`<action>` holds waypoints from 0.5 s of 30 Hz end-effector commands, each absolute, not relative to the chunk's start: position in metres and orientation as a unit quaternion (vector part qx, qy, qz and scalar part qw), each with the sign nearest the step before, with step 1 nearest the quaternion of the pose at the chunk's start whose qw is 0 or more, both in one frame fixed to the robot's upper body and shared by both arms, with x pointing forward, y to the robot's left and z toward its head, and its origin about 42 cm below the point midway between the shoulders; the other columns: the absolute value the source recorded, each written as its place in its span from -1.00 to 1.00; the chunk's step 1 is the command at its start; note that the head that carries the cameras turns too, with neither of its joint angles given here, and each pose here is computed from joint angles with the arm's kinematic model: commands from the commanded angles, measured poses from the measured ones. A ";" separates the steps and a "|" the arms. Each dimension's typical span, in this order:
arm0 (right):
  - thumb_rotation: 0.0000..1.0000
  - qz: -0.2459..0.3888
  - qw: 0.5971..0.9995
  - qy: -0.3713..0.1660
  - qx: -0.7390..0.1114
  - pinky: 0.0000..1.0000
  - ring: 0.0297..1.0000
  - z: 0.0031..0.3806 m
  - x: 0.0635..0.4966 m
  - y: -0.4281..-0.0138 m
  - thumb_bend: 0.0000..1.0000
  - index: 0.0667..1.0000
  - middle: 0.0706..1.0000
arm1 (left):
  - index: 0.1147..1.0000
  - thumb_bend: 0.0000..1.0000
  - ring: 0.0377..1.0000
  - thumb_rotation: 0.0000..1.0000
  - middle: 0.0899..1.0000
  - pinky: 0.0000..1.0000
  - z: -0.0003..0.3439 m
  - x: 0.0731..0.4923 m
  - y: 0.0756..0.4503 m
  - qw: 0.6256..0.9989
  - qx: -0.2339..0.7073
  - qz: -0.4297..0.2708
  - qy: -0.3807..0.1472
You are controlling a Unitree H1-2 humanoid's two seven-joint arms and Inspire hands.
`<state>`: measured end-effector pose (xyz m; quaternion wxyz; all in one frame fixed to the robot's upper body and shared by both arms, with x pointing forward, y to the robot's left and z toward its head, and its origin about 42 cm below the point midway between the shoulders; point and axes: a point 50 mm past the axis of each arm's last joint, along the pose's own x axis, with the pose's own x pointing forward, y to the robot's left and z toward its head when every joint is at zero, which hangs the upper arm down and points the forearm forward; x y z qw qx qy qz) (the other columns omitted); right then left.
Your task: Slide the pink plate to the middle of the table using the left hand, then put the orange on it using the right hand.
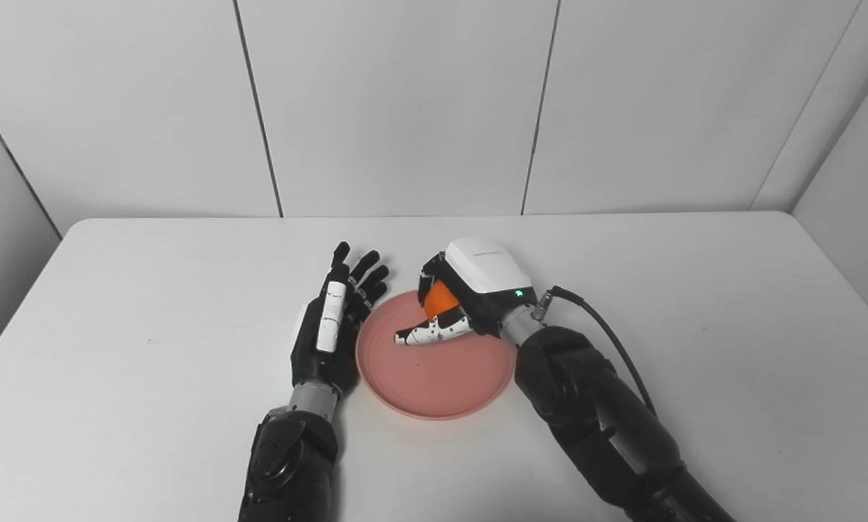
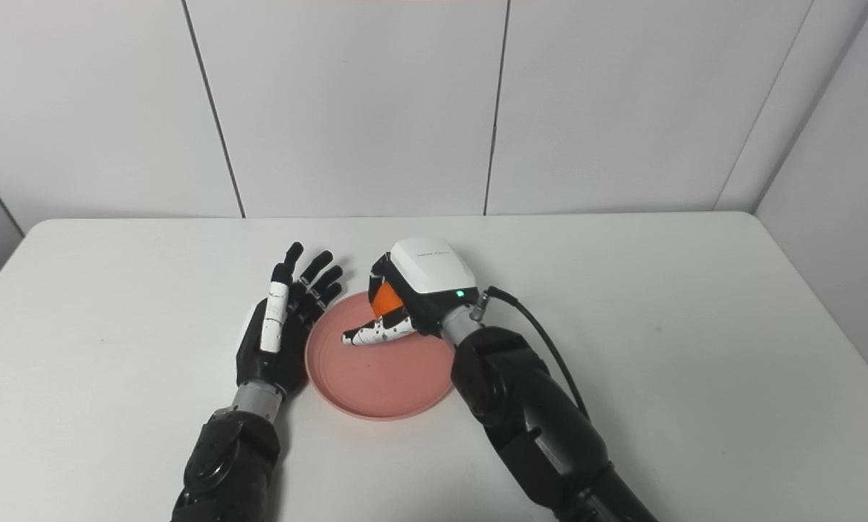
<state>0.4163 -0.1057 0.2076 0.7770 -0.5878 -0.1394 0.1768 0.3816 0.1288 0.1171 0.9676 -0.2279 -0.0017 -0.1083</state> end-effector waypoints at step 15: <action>-0.16 0.181 0.769 -0.178 -0.587 -0.34 -0.20 0.217 0.420 -0.096 0.06 0.01 -0.11 | 1.00 0.83 0.74 0.45 0.77 0.80 0.081 0.365 0.130 0.969 -0.222 -0.085 0.074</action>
